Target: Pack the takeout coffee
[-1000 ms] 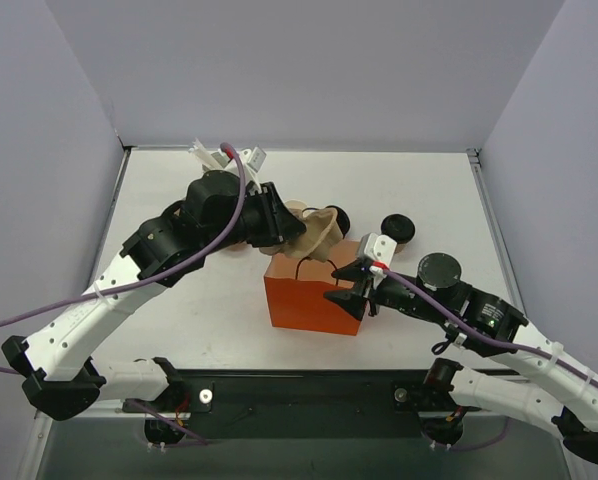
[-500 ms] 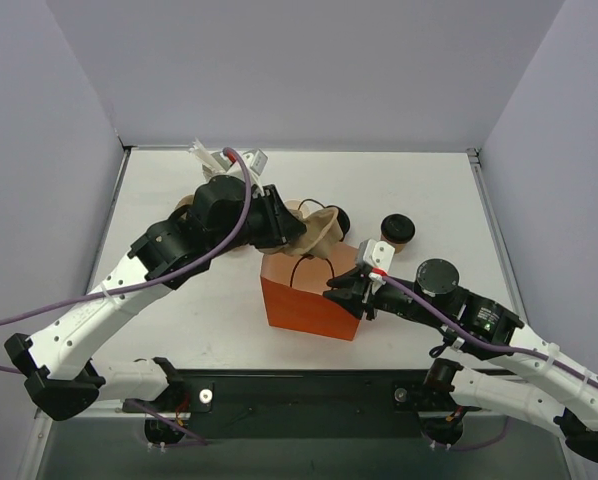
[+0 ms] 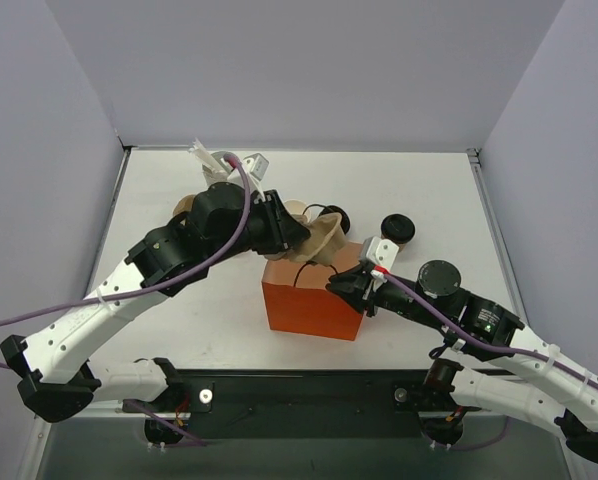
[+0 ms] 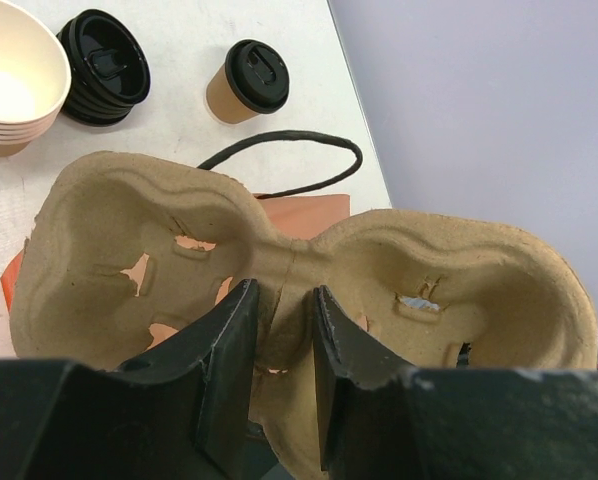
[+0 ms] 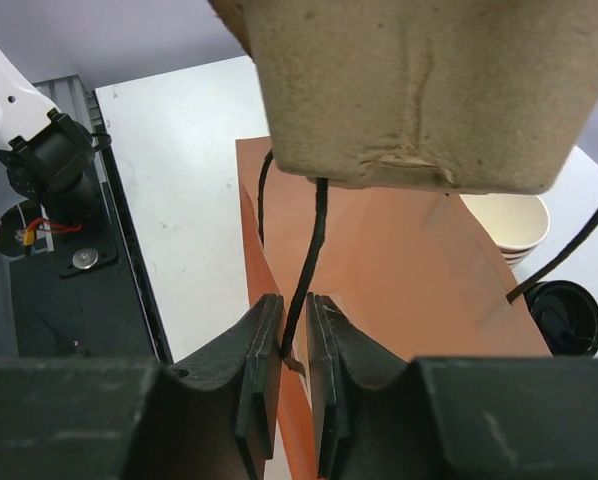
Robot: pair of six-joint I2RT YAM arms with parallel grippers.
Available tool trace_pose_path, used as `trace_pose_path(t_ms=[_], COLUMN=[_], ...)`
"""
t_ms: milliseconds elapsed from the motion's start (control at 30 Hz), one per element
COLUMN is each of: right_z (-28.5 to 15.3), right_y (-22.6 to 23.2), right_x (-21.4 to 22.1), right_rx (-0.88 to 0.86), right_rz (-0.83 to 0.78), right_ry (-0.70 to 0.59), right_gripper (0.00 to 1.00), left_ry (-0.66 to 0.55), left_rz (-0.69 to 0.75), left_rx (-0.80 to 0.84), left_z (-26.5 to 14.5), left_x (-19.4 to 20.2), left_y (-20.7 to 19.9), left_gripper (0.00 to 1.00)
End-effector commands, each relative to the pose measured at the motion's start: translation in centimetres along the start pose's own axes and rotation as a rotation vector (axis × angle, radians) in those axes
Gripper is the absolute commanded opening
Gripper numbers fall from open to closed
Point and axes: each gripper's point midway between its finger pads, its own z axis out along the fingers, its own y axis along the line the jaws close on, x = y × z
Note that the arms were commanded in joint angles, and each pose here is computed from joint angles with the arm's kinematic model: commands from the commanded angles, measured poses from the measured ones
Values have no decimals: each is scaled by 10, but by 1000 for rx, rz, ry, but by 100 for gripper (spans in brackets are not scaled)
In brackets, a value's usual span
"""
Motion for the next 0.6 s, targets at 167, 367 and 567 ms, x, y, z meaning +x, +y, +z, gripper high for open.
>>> trace_pose_path(t_ms=[167, 367, 567], right_z=[5, 7, 6], right_y=[-6, -8, -8], right_x=[-9, -16, -20], right_rx=[40, 58, 59], right_rz=[9, 29, 31], right_ry=[-45, -81, -91], right_gripper=[17, 17, 23], left_ry=[-79, -79, -91], left_rz=[-96, -104, -132], left_rx=[92, 84, 108], left_z=[-32, -34, -37], left_x=[-21, -19, -22], left_y=[-23, -19, -24], left_gripper=[33, 33, 33])
